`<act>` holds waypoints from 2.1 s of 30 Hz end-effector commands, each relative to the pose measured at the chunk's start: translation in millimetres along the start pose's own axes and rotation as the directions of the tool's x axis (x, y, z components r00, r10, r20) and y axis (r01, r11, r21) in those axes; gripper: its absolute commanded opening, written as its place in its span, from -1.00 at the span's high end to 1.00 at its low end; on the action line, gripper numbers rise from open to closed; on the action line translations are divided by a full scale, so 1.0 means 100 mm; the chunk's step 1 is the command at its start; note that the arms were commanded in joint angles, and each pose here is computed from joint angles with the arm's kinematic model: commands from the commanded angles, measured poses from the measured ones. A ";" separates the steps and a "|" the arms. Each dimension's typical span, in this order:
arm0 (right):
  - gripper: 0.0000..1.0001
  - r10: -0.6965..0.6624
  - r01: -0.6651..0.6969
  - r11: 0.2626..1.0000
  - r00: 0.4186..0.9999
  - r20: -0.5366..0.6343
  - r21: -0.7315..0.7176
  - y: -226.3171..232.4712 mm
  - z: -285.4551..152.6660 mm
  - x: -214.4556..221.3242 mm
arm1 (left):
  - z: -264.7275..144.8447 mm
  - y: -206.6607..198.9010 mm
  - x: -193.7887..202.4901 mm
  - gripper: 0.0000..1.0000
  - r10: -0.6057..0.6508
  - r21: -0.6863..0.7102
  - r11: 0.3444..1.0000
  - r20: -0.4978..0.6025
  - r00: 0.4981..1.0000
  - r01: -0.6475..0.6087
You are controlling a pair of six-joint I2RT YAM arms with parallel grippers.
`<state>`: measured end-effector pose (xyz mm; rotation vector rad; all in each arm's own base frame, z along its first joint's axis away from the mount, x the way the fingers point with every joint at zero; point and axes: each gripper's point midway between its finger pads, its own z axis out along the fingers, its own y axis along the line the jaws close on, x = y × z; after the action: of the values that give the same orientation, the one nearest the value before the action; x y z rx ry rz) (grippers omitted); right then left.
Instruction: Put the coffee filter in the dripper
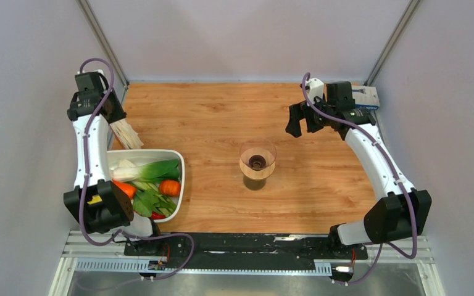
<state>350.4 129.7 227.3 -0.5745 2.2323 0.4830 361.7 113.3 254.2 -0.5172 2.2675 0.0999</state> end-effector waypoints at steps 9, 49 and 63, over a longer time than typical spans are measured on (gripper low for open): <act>-1.00 -0.002 0.002 1.000 0.998 0.061 0.015 -0.02 0.00 -0.19 | 0.54 0.32 -0.57 0.35 -0.026 -0.102 0.994 0.086 0.996 0.035; -1.00 0.012 -0.012 1.000 1.000 0.025 0.006 -0.05 0.08 -0.14 | 1.00 0.56 -0.39 0.27 -0.069 -0.110 0.992 -0.012 0.998 0.067; -1.00 0.015 -0.015 1.000 1.000 0.019 0.007 -0.05 0.10 -0.13 | 1.12 0.56 -0.30 0.28 -0.087 -0.111 0.990 -0.042 0.995 0.082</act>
<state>360.6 130.0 213.0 -0.5489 2.2662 0.4802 428.2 193.6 183.3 -0.6723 2.3354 0.1758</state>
